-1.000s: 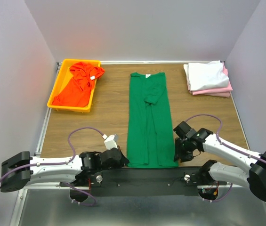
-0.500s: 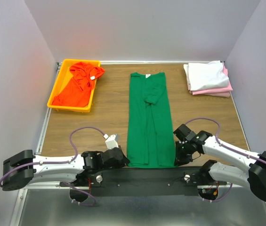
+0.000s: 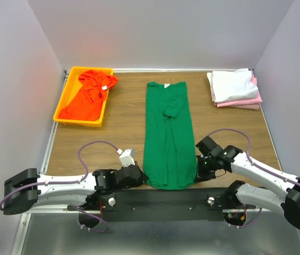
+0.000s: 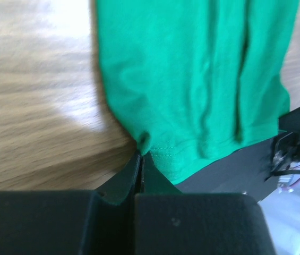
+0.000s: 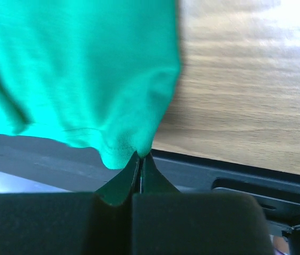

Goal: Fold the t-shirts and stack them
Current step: Fold the tshirt

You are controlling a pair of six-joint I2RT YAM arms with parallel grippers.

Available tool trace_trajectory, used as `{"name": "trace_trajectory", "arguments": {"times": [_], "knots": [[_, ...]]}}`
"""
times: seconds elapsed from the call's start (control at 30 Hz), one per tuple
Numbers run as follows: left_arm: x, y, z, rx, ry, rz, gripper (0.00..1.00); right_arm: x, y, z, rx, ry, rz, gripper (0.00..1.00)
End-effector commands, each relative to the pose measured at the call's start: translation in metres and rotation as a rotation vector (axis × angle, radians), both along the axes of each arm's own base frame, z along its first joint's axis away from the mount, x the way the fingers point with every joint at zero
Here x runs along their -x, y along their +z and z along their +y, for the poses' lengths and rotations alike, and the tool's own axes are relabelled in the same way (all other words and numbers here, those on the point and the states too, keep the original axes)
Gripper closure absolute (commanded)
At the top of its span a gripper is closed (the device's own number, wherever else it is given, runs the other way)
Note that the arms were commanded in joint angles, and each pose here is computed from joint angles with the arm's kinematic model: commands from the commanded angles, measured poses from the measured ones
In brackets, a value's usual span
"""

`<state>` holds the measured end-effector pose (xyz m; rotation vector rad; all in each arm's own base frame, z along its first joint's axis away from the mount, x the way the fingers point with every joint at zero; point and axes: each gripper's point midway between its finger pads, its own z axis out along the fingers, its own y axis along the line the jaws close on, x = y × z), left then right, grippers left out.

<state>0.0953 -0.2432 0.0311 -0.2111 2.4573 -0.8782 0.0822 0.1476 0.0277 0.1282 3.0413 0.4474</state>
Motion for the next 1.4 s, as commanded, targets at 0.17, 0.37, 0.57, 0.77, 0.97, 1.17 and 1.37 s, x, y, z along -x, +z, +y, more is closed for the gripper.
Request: {"name": "trace_trajectory", "arguments": {"times": [0.17, 0.37, 0.57, 0.77, 0.97, 1.17, 1.37], "knots": [[-0.030, 0.029, -0.008, 0.019, 0.083, -0.113, 1.00, -0.042, 0.026, 0.005, 0.057, -0.008, -0.154, 1.00], [-0.049, 0.035, -0.009, 0.027, 0.094, -0.157, 1.00, -0.072, 0.022, 0.000, 0.152, -0.008, -0.240, 0.99], [-0.075, 0.044, -0.008, 0.020, 0.107, -0.222, 1.00, -0.104, 0.032, 0.014, 0.155, -0.014, -0.332, 1.00], [-0.096, 0.050, -0.012, -0.008, 0.104, -0.275, 1.00, -0.136, 0.031, 0.021, 0.214, -0.011, -0.393, 1.00], [-0.124, 0.058, -0.014, -0.028, 0.116, -0.327, 1.00, -0.170, 0.037, 0.028, 0.235, -0.036, -0.469, 1.00], [-0.156, 0.069, -0.012, -0.054, 0.137, -0.388, 1.00, -0.198, 0.041, 0.023, 0.260, -0.066, -0.499, 1.00], [-0.192, 0.075, -0.001, -0.091, 0.169, -0.433, 1.00, -0.228, 0.047, 0.012, 0.271, -0.098, -0.522, 1.00]]}}
